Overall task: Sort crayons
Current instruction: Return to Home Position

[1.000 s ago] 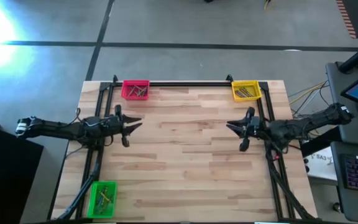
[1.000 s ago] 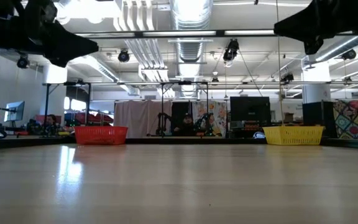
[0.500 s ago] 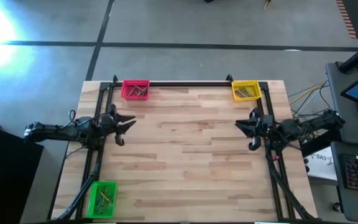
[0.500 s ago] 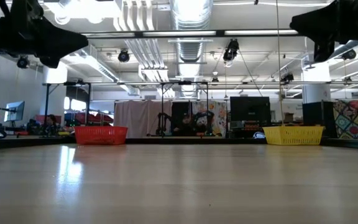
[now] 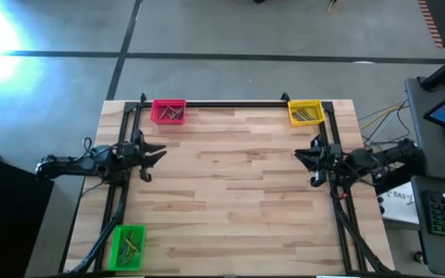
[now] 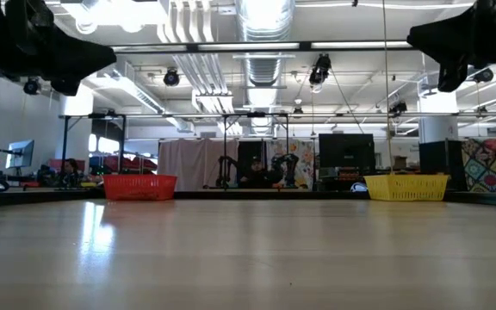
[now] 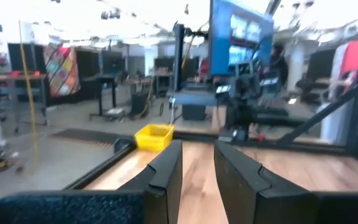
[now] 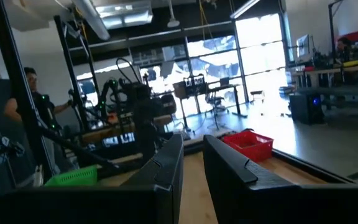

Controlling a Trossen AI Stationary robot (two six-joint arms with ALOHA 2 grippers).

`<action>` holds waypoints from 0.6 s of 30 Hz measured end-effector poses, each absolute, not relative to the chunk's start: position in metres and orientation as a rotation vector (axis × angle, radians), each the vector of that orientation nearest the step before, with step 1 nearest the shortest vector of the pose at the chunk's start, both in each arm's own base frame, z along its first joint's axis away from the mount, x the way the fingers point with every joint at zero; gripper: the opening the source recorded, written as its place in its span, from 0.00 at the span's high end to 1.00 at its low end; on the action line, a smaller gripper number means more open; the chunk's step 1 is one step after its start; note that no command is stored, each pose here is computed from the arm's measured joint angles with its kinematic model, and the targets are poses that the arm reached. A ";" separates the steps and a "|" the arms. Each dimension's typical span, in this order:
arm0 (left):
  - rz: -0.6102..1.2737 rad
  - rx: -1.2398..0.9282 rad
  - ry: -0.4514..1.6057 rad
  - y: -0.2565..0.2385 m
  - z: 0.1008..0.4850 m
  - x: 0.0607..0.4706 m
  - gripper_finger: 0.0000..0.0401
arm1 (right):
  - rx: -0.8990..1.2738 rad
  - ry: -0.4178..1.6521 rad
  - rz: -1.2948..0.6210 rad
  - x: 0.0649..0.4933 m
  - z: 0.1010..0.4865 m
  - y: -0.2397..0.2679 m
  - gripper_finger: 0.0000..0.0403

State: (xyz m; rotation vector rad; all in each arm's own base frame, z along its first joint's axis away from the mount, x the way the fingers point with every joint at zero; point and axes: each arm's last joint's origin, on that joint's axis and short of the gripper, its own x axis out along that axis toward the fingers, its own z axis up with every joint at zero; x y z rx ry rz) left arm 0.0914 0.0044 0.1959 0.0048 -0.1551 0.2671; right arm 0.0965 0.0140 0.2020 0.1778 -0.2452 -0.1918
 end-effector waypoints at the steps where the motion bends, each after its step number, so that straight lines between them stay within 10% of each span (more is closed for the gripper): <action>1: 0.257 0.002 -0.175 0.004 0.195 0.092 0.81 | 0.186 -0.256 -0.189 0.097 0.200 0.014 0.87; 18: 0.169 -0.002 -0.213 0.001 0.188 0.097 0.81 | 0.201 -0.279 -0.176 0.098 0.195 0.013 0.87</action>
